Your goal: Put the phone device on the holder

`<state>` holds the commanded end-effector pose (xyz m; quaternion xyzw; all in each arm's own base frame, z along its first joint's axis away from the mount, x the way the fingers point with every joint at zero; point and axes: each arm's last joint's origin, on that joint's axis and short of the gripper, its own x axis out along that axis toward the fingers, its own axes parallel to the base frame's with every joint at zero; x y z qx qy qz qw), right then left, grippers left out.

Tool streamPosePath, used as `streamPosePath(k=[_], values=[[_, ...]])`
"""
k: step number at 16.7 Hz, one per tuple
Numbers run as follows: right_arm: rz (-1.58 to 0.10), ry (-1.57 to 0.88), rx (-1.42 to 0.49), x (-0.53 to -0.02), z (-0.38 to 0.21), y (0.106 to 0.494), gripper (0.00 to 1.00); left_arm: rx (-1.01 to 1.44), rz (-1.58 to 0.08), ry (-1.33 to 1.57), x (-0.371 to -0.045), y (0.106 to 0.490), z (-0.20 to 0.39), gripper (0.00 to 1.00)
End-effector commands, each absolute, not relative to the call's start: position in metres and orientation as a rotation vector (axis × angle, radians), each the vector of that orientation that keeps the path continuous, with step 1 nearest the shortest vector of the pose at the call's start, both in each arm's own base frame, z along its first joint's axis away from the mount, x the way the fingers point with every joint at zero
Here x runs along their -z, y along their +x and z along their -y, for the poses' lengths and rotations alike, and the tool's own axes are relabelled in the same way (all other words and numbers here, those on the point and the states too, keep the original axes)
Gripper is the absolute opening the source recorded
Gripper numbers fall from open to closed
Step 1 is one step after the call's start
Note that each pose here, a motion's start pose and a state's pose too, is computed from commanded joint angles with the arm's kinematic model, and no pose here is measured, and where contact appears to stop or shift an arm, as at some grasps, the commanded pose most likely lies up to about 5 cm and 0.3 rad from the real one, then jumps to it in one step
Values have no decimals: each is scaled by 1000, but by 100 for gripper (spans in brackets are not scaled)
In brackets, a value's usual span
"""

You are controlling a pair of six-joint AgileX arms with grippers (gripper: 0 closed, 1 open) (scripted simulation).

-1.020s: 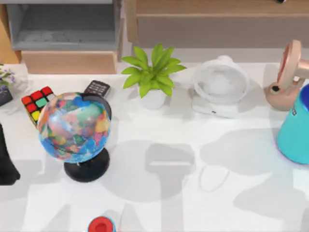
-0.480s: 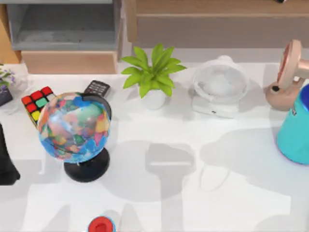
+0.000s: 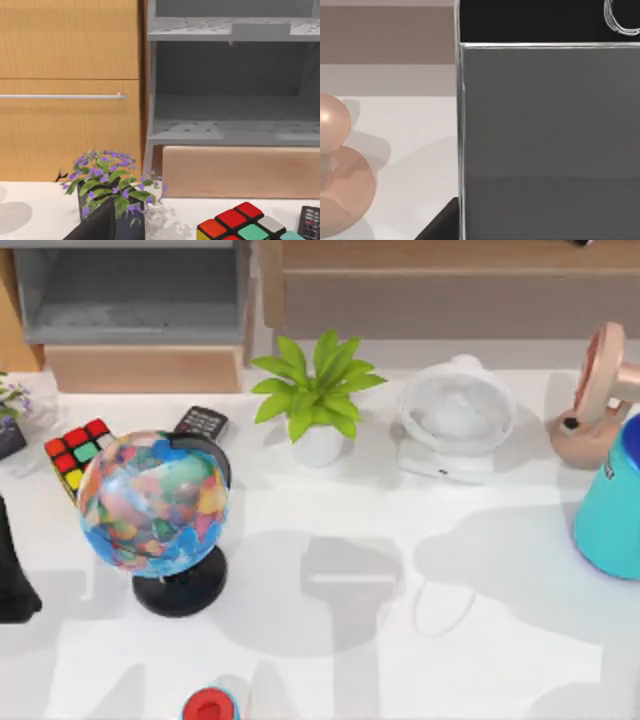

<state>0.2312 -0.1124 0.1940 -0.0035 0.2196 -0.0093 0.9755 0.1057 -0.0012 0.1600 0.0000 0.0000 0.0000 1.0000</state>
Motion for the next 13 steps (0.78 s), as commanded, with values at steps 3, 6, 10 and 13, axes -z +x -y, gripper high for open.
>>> streamPosePath(k=[3, 6, 10, 13], values=[[-443, -7, 19, -194, 112, 231, 68, 0, 0, 0, -160, 106, 1, 100], [-443, -7, 19, -194, 112, 231, 90, 0, 0, 0, -160, 106, 1, 100], [-443, -7, 19, -194, 112, 231, 100, 0, 0, 0, -160, 106, 1, 100], [-443, -7, 19, -194, 112, 231, 100, 0, 0, 0, -160, 106, 1, 100]])
